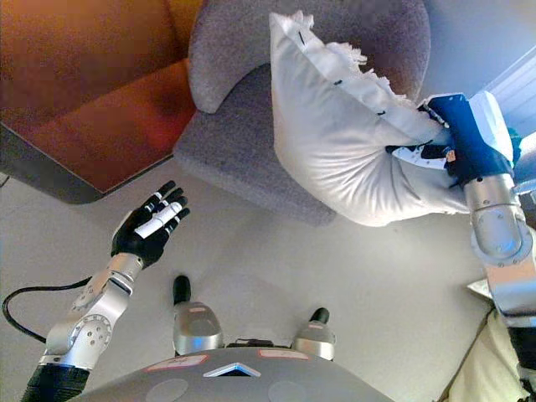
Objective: Pick up the pillow and put it on the sofa.
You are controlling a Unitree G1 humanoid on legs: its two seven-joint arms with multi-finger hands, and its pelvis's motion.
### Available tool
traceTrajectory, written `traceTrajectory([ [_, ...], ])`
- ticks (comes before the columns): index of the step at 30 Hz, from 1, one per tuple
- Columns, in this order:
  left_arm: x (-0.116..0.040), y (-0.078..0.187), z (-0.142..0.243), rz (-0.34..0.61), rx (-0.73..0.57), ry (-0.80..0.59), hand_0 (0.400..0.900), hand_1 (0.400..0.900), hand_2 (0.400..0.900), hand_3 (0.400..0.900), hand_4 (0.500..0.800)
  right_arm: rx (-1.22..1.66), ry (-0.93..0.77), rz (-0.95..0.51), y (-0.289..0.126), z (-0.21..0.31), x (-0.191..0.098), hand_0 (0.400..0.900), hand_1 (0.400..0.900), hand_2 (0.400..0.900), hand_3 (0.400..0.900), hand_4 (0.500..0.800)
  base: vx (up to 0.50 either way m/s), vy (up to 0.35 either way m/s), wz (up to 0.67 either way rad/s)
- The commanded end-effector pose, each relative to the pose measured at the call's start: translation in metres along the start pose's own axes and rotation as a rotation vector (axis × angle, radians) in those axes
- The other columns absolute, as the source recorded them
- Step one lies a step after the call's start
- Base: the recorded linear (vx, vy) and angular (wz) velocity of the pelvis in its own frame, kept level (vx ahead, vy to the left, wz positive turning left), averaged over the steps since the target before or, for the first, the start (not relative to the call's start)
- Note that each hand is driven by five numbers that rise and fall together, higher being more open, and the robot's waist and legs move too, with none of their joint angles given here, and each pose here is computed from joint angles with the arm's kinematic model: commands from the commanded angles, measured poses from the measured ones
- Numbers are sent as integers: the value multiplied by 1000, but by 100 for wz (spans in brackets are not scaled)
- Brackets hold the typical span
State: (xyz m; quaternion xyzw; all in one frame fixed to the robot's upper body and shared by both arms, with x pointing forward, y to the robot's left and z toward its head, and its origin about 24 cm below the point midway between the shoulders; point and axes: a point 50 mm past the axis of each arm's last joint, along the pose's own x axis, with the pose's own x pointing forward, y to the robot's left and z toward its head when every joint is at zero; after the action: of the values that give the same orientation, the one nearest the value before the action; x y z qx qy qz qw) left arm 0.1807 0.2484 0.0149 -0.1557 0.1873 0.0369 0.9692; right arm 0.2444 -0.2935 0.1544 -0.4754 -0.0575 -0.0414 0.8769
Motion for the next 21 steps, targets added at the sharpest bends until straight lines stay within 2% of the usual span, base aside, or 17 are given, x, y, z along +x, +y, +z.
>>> traceTrajectory([
  [1, 1, -18, 47, -139, 81, -181, 900, 900, 900, 900, 800, -11, -233, -336, -77, 51, 37, 400, 400, 400, 400, 500, 102, -94, 10],
  [14, -5, -11, 55, -205, 189, -126, 900, 900, 900, 900, 800, -65, 125, -338, -118, 2, 88, 400, 400, 400, 400, 500, 70, -114, 13],
  [15, -4, -9, 57, -211, 208, -114, 900, 900, 900, 900, 800, -82, 228, -361, -126, -11, 89, 400, 400, 400, 400, 500, 35, -188, 13],
  [16, -2, -9, 59, -218, 221, -109, 900, 900, 900, 900, 800, -99, 323, -372, -134, -18, 91, 900, 900, 900, 900, 800, 10, -211, 11],
  [18, -1, -9, 65, -249, 253, -105, 900, 900, 900, 900, 800, -88, 454, -425, -153, -23, 94, 900, 900, 900, 900, 800, -69, -157, 2],
  [21, 0, -15, 66, -288, 258, -118, 900, 900, 900, 900, 800, 12, 465, -596, -174, -7, 100, 900, 900, 900, 900, 800, -63, -46, 1],
])
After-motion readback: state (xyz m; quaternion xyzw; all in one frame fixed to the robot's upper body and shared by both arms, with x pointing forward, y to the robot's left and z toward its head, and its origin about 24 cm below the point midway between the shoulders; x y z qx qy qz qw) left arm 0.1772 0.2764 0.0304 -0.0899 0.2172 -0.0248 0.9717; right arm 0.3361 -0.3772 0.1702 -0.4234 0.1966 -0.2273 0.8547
